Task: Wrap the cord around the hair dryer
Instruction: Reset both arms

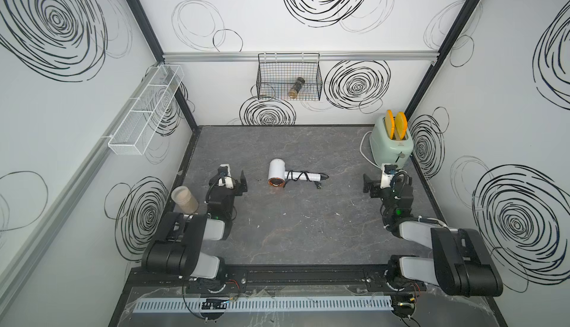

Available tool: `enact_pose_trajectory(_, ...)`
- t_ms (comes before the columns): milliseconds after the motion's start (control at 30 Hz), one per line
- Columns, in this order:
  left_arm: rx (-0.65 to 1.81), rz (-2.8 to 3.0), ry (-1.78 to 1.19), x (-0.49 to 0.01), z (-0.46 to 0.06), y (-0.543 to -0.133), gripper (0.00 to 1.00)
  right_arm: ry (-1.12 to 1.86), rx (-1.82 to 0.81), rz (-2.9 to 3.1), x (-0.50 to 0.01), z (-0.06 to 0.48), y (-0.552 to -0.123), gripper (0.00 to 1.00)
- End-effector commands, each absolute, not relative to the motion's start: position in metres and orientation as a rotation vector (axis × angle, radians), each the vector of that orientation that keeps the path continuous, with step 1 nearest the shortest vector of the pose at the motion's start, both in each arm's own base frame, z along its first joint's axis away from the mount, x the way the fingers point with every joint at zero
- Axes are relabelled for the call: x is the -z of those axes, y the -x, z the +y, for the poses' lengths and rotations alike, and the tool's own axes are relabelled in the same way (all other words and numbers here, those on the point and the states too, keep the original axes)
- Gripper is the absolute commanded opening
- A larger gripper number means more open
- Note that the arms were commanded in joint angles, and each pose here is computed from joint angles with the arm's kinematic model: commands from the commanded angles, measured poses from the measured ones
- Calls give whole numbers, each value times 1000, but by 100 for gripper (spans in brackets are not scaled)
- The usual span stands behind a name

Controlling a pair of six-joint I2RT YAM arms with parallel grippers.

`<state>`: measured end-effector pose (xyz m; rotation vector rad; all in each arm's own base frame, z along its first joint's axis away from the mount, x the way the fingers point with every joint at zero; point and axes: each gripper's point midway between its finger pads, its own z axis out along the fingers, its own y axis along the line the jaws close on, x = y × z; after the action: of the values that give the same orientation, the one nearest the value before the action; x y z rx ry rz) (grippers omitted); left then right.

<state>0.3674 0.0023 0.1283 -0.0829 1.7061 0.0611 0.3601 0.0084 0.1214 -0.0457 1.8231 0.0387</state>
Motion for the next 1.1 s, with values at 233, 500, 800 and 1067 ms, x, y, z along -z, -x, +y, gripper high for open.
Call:
enact_pose_trajectory(233,-56,1632,65,-146,-1,-369,96,7,-25,1749,-120,6,-374,98)
enact_pose_trajectory(500,-56,1632,65,-146,-1,-369,96,-27,-40,1766,-117,0,-378,98)
enact_pose_trajectory(800,-45,1636,50,-146,-3,-371,96,-27,-42,1768,-117,0,-378,98)
enact_pose_trajectory(1067,-40,1635,41,-146,-4,-370,96,-27,-42,1770,-117,0,-378,98)
